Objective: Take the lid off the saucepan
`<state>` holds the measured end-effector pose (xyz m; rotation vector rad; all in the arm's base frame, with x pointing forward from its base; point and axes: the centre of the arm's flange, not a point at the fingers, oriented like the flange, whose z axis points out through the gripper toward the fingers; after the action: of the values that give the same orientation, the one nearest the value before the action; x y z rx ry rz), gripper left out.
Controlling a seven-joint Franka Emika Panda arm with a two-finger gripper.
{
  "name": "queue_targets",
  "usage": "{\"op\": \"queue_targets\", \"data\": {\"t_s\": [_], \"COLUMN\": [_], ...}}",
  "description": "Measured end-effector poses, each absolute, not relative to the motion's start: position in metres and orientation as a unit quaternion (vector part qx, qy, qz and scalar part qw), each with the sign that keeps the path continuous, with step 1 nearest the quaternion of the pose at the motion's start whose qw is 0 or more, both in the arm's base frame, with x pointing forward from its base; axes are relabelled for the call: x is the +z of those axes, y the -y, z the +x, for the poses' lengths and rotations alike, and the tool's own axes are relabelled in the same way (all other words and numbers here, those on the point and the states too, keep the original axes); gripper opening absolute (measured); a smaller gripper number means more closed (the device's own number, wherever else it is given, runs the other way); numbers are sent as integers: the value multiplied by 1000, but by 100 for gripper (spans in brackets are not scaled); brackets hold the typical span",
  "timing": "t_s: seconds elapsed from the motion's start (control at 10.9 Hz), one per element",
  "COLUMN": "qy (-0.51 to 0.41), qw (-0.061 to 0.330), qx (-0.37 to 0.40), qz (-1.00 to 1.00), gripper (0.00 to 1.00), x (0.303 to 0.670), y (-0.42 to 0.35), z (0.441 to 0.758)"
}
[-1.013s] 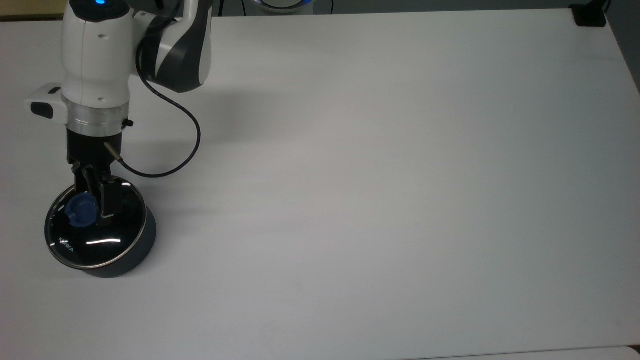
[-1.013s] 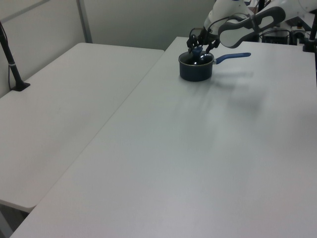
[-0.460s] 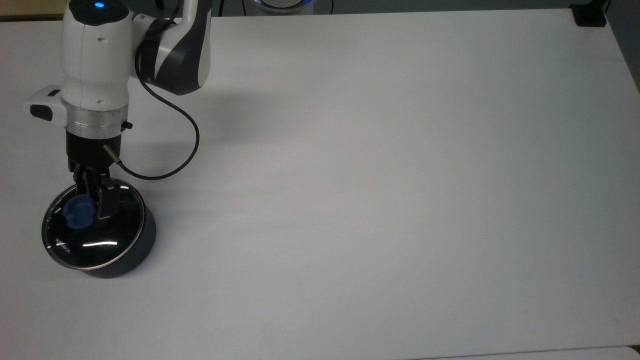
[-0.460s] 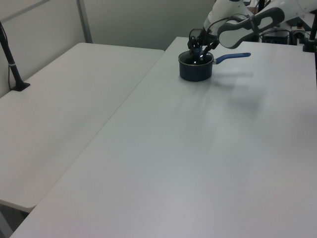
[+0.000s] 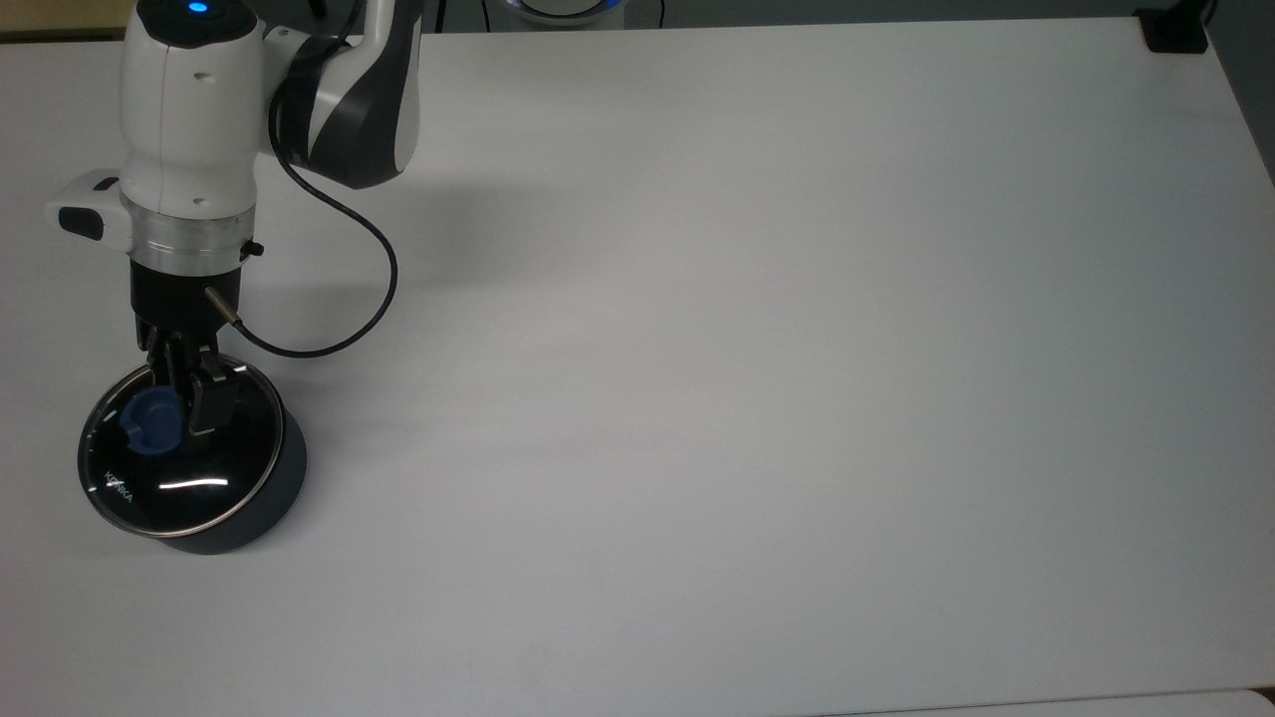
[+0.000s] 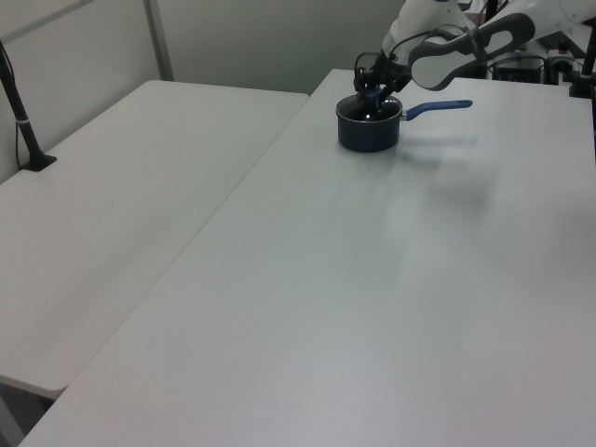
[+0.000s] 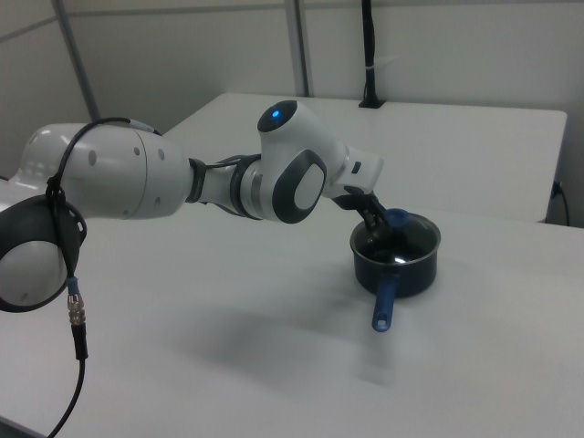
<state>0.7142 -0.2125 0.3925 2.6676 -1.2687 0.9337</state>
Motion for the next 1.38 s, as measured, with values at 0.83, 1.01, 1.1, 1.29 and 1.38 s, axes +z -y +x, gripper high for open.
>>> {"op": "queue_targets", "data": {"t_s": [0.83,1.01,1.1,1.29,1.38], "qy": [406,408,414,465,501], "qw": [29,28,27,11,-2], "qx": [306,310,311,315,322], "qz": [861,858,855,827,804], "gripper": [66,97,100,100,100], "x": [397,402,404,408,415], "y": [218,221,223,234,240], "z": [713,713,712,710,710]}}
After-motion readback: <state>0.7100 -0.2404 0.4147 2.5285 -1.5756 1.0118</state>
